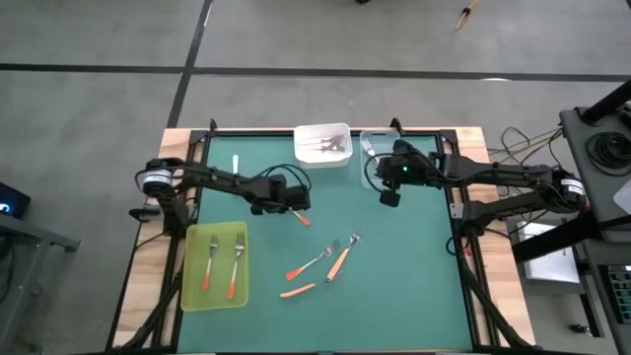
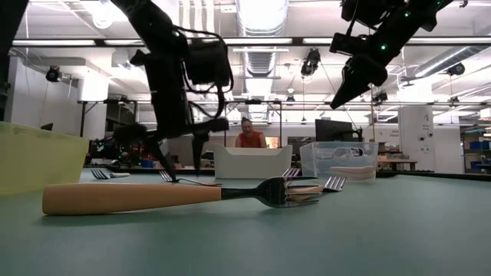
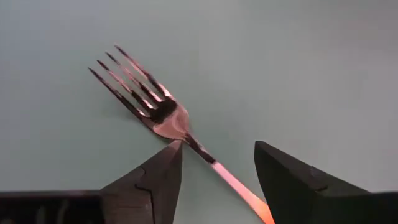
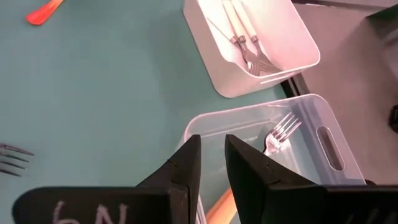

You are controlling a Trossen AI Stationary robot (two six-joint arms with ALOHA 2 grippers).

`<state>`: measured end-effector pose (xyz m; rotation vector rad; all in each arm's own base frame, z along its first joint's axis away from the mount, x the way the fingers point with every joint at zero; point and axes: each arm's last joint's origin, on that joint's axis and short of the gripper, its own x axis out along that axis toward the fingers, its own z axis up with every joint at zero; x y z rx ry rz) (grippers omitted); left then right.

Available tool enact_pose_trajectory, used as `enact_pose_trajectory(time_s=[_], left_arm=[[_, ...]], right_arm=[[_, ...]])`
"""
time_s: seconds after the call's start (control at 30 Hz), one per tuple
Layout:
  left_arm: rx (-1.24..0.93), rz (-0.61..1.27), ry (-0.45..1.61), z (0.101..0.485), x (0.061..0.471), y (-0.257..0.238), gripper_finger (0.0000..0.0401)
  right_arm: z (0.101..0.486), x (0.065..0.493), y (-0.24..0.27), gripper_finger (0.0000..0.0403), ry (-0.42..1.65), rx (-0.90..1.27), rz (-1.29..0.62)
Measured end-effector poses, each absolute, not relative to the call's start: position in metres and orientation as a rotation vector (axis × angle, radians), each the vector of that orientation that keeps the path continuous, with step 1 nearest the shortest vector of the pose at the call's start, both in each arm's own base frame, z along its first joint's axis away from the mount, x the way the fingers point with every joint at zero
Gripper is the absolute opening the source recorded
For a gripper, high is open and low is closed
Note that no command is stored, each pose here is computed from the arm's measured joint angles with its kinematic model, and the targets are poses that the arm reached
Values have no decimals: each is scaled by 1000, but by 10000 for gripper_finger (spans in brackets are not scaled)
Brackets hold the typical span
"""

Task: Sort silverware by color (type)
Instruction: Put the orange fork into the yellow bin

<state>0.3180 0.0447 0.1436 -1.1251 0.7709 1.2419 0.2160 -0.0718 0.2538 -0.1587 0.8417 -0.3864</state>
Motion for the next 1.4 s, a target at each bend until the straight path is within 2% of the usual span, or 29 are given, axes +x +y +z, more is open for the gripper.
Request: enact_pose_trajectory(time_s=[0.17,0.33,0.8,1.0,1.4], left_arm=[[-1085,1256,800,134,320,45,182],[-950,1180,882,134,319,47,177],[-877,1251,917,124,315,53,131],[-868,1241,932,125,314,52,101],[-852,1219,964,127,313,47,5]], right_arm=[[254,217,-72,63,838,-167,-384],[254,217,-72,63,834,-169,-383],[254,217,-72,63,831,-168,-385],[254,217,-72,63,832,-169,-385],[254,217,-72,63,833,-173,-383]])
